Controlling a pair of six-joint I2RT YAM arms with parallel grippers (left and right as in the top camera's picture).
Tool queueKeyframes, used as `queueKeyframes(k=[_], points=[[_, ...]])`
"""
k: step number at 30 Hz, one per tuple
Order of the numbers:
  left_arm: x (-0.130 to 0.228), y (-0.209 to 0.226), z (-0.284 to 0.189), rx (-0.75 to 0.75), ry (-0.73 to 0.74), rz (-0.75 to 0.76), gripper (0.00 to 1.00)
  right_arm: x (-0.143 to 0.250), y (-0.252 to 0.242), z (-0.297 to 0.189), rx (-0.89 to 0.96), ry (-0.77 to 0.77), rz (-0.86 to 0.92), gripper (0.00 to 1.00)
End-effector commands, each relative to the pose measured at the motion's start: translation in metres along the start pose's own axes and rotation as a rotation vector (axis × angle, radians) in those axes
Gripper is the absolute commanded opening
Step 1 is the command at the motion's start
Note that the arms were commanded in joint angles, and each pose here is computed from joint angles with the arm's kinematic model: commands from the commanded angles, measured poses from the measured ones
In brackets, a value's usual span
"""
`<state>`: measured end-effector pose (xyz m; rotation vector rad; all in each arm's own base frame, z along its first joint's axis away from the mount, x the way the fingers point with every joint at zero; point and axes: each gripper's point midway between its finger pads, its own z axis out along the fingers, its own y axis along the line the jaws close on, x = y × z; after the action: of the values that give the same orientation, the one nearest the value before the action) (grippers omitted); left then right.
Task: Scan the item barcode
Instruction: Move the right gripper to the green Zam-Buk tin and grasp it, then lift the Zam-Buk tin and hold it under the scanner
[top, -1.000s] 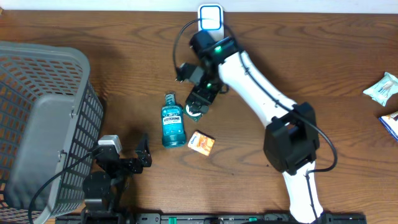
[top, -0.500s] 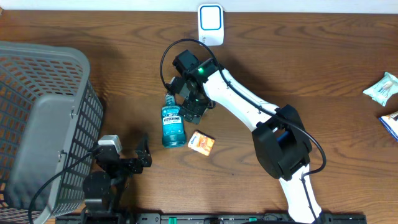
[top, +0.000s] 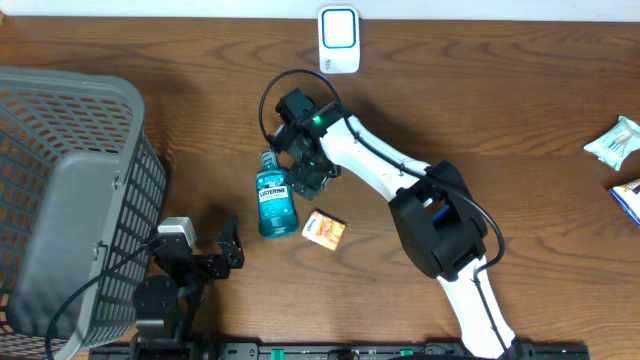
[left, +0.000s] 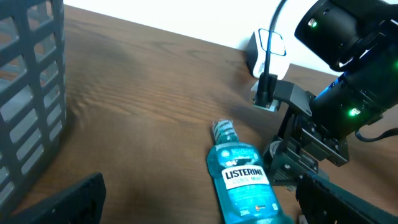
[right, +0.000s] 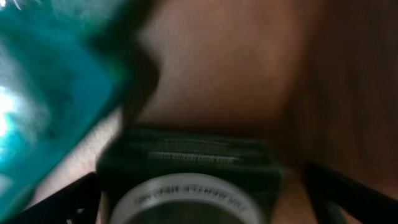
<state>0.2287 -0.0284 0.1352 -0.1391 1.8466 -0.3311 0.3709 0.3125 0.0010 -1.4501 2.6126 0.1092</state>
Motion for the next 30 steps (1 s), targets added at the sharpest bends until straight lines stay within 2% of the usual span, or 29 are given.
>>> queueKeyframes(k=[1,7,11,17,20,26,30], points=[[0.012,0.003,0.002,-0.003,0.039,-0.001,0.98,0.022,-0.001,0.024,0.006,0.094,0.038,0.99],[0.012,0.003,0.002,-0.003,0.039,-0.001,0.98,0.025,0.003,0.024,-0.001,0.11,0.061,0.84],[0.012,0.003,0.002,-0.003,0.039,-0.001,0.98,0.023,0.0,0.023,0.018,0.105,0.115,0.63],[0.012,0.003,0.002,-0.003,0.039,-0.001,0.98,0.009,-0.011,0.004,0.061,0.074,0.301,0.57],[0.012,0.003,0.002,-0.003,0.039,-0.001,0.98,0.008,-0.015,-0.014,0.063,0.088,0.403,0.5],[0.012,0.003,0.002,-0.003,0.039,-0.001,0.98,0.018,-0.018,-0.05,0.063,0.156,0.52,0.42],[0.012,0.003,0.002,-0.003,0.039,-0.001,0.98,0.038,-0.014,-0.068,0.065,0.247,0.655,0.36]])
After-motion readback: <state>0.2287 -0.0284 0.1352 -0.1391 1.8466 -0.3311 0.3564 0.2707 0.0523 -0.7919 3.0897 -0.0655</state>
